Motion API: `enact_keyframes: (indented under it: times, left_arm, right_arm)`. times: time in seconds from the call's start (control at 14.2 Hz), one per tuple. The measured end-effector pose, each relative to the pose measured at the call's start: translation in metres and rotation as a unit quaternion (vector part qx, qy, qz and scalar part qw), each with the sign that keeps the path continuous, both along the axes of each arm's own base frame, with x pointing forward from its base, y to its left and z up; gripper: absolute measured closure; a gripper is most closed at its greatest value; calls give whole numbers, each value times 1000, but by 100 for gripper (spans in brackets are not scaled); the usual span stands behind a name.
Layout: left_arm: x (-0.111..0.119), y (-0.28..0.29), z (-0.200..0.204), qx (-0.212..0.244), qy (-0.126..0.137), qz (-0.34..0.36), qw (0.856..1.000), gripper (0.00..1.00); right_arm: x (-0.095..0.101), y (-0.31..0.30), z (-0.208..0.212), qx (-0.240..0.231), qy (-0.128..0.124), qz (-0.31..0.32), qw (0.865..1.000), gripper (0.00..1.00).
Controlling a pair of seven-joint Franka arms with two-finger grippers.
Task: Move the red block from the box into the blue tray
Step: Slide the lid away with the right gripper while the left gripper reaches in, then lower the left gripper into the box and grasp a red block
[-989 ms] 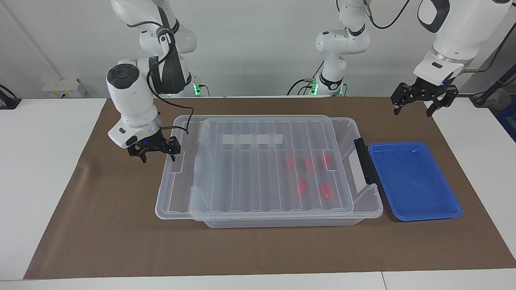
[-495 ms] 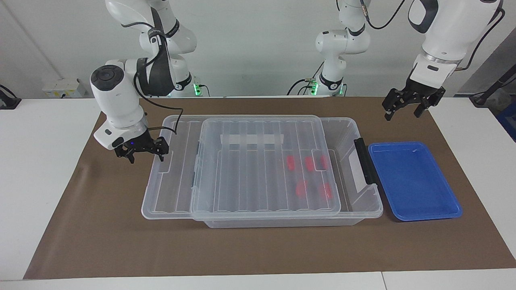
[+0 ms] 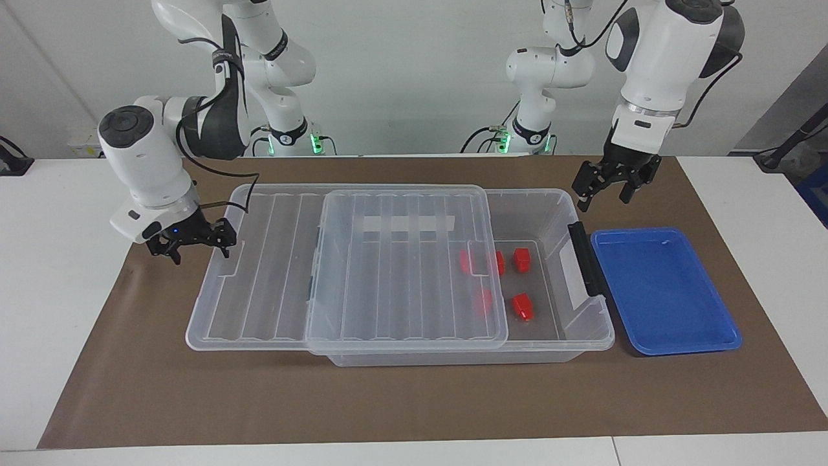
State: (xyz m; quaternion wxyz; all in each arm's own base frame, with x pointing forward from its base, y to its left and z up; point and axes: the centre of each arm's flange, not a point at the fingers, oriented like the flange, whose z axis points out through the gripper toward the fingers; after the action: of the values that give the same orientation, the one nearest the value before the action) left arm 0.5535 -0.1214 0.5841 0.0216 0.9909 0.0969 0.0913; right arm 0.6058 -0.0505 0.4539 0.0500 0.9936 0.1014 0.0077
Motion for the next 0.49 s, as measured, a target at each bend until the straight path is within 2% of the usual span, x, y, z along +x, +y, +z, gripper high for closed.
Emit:
enact_keyframes:
  times: [0.14,0.35,0.49]
  left_arm:
    - [-3,-23,-16,-3,4,9,1000,0]
    - [2,-63,-50,19,10,-1,1000,0]
    - [13,-85,-77,14,0,19,1000,0]
  right_arm:
    - [-1,-12,0,-2,2,10,1000,0]
    - [-2,-15,0,-3,4,15,1000,0]
    - [-2,-15,0,-3,5,16,1000,0]
